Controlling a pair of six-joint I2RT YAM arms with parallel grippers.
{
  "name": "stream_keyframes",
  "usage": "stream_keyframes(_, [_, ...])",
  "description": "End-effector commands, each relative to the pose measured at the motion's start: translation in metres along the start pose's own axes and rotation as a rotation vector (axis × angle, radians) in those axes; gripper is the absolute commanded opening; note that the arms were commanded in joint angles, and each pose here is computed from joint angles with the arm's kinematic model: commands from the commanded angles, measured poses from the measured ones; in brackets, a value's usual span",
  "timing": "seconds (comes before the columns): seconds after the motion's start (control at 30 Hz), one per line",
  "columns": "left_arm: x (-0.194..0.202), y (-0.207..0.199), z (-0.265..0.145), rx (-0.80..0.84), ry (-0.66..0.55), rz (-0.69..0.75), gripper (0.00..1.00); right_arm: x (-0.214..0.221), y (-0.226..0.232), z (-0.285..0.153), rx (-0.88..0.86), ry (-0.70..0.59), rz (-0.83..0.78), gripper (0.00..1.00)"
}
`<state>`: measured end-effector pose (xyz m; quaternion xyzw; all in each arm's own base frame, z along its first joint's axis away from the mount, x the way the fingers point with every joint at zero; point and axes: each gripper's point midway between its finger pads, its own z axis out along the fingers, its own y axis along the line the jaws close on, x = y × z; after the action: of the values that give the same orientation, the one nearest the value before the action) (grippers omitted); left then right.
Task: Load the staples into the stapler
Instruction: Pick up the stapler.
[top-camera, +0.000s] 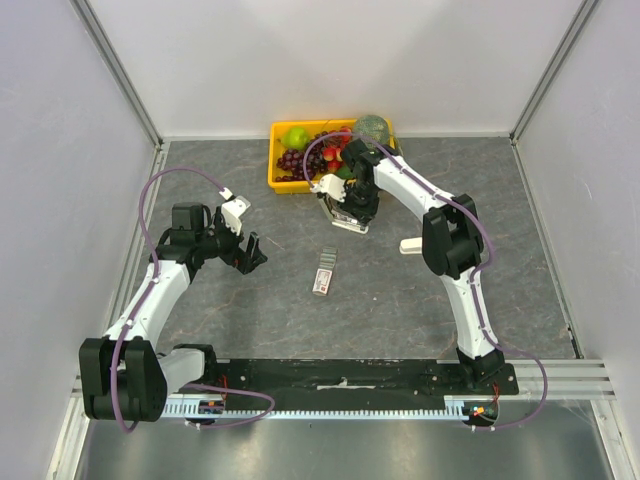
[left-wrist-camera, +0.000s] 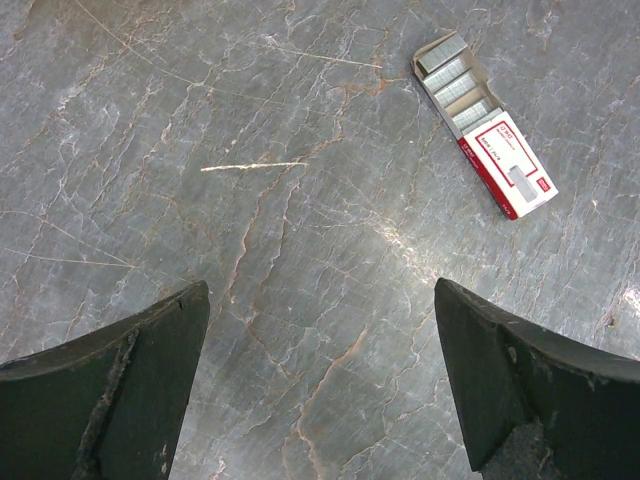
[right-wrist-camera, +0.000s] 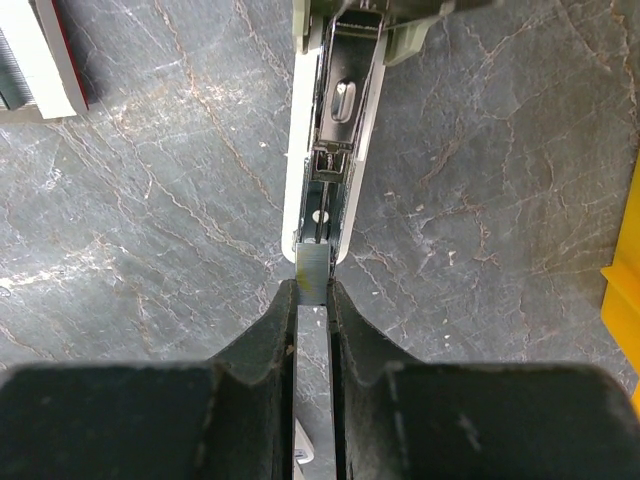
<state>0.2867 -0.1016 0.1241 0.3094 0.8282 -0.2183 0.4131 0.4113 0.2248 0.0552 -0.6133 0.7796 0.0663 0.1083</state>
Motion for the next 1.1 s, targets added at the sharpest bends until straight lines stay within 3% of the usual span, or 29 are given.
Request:
stream_keyframes(0.0, [-0.008,-0.001,-0.001,0.019,-0.027,0.009,0.99,-0.006,0.001,-0.004,-0.02,-0.015,-0.013,0.17])
stream_keyframes(0.3, [-0.008,0.0,-0.001,0.018,-0.027,0.006,1.0,-0.005,-0.002,0.002,-0.018,0.004,0.004,0.17])
stream_keyframes(0.67, [-0.008,-0.001,-0.001,0.02,-0.026,0.007,1.0,-0.024,-0.013,-0.026,0.041,-0.087,0.017,0.17])
stream_keyframes(1.07, [-0.008,0.0,-0.001,0.018,-0.027,0.006,1.0,-0.01,-0.016,-0.015,0.051,-0.023,0.017,0.17])
